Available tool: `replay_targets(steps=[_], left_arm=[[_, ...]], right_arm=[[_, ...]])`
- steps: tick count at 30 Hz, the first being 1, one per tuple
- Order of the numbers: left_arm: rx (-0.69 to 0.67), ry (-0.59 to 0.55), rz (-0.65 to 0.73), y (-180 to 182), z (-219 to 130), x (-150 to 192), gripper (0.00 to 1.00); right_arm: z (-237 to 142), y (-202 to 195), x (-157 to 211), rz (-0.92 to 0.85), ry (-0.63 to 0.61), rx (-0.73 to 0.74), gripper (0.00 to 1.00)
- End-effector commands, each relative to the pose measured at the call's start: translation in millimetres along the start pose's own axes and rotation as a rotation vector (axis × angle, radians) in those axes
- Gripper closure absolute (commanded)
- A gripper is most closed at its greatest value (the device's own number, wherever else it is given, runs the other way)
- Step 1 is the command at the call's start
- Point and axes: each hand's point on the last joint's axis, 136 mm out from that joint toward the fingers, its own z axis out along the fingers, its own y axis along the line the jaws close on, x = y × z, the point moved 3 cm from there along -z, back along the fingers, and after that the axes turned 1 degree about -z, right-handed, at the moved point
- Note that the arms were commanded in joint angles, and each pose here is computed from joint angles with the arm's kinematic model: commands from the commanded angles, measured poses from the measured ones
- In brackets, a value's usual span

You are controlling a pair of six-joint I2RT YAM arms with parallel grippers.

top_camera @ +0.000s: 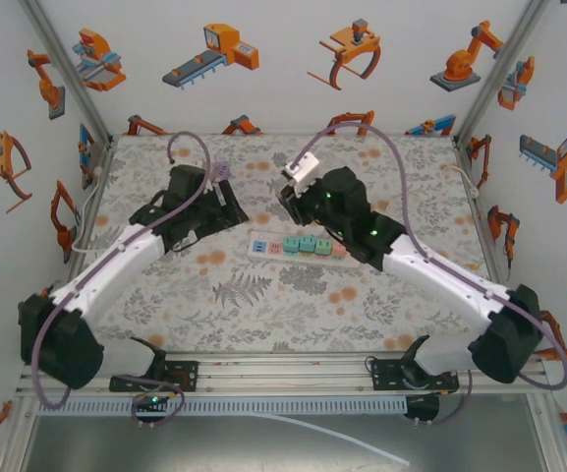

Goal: Pull the plug off the socket

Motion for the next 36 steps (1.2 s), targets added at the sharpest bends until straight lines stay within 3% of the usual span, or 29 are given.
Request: replay_targets(steps=[1,6,10,19,26,36], left_arm=[[0.203,-0.086,0.175,-35,-46,-12,0.23],[0.492,-0.153,0.377,-74,-106,-4,0.01],[0.655,-0.123,0.567,-92,-141,23,0.03],[0.781,-0.04,0.805,-93,-168,77,0.03],[0.807,0.079,0.964,-85,-158,126,0.03],[0.879,0.117,1.091,-97,-152,145,0.03]], right_arm=[[-30,-17,-4,0.261,-0.054,0.08,0.78],[-73,-29,23,0.564,-0.094,0.107,0.78],[-101,-31,73,0.805,-0.098,0.147,0.79],[-142,-29,195,1.127,-0.011,0.336,0.83],[-137,-21,248,1.16,0.106,0.39,0.84],[-111,-14,279,1.128,0.237,0.4,0.83]])
